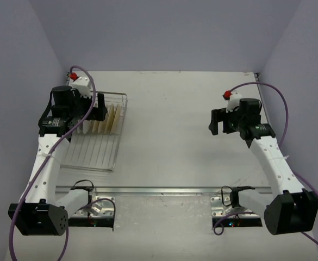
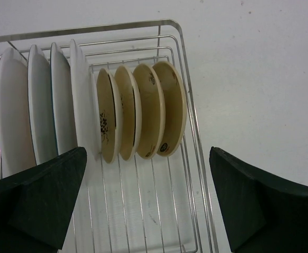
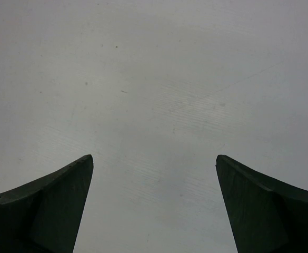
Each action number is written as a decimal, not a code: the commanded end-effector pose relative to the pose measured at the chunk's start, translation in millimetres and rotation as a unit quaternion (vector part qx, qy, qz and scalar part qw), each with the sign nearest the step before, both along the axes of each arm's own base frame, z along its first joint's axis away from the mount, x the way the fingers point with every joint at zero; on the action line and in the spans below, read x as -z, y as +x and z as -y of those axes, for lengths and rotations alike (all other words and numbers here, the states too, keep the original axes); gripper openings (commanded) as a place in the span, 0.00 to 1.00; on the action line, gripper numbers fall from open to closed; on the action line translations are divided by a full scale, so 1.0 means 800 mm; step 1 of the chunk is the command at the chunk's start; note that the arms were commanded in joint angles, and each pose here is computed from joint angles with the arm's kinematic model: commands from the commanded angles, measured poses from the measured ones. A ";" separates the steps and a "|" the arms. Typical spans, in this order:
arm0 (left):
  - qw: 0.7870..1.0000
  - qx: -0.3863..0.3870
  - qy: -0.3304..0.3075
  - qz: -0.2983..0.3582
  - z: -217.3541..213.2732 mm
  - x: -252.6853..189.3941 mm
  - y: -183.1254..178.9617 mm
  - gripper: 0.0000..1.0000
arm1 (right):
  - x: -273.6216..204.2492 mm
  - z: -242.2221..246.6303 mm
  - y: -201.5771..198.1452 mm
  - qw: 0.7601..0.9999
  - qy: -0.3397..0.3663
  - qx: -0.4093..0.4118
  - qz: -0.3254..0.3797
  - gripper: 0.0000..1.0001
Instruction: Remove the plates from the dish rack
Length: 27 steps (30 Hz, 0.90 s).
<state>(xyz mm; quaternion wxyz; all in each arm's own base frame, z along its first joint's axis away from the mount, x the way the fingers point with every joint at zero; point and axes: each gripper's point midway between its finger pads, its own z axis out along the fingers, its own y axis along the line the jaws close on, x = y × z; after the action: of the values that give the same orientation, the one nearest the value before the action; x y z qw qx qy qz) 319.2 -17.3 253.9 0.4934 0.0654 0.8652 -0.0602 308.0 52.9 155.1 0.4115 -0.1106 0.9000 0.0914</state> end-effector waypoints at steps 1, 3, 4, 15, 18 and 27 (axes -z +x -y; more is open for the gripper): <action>0.999 0.007 0.000 0.038 0.001 -0.039 0.011 1.00 | -0.019 -0.002 0.012 1.000 0.005 0.003 0.015 0.99; 1.000 -0.001 -0.004 0.022 -0.004 -0.041 0.014 1.00 | -0.019 -0.005 0.012 1.000 0.008 -0.001 0.013 0.99; 1.000 -0.006 -0.007 0.026 -0.009 -0.053 0.017 1.00 | -0.019 -0.006 0.013 1.000 0.009 -0.003 0.012 0.99; 1.000 0.008 -0.027 -0.013 -0.091 -0.091 0.039 1.00 | -0.013 -0.018 0.013 0.999 0.023 -0.031 -0.020 0.99; 0.998 0.007 -0.044 -0.041 -0.120 -0.083 0.046 0.96 | -0.012 -0.023 0.014 0.998 0.032 -0.037 -0.029 0.99; 0.992 0.017 -0.055 -0.110 -0.155 -0.035 0.056 0.61 | -0.009 -0.028 0.013 0.997 0.039 -0.044 -0.044 0.99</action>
<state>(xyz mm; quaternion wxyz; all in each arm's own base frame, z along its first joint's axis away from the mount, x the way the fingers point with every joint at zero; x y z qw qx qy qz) 369.2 113.3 279.1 0.4047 0.0112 0.9077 -0.1103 309.7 68.1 141.1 0.3468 -0.1213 0.9201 0.1358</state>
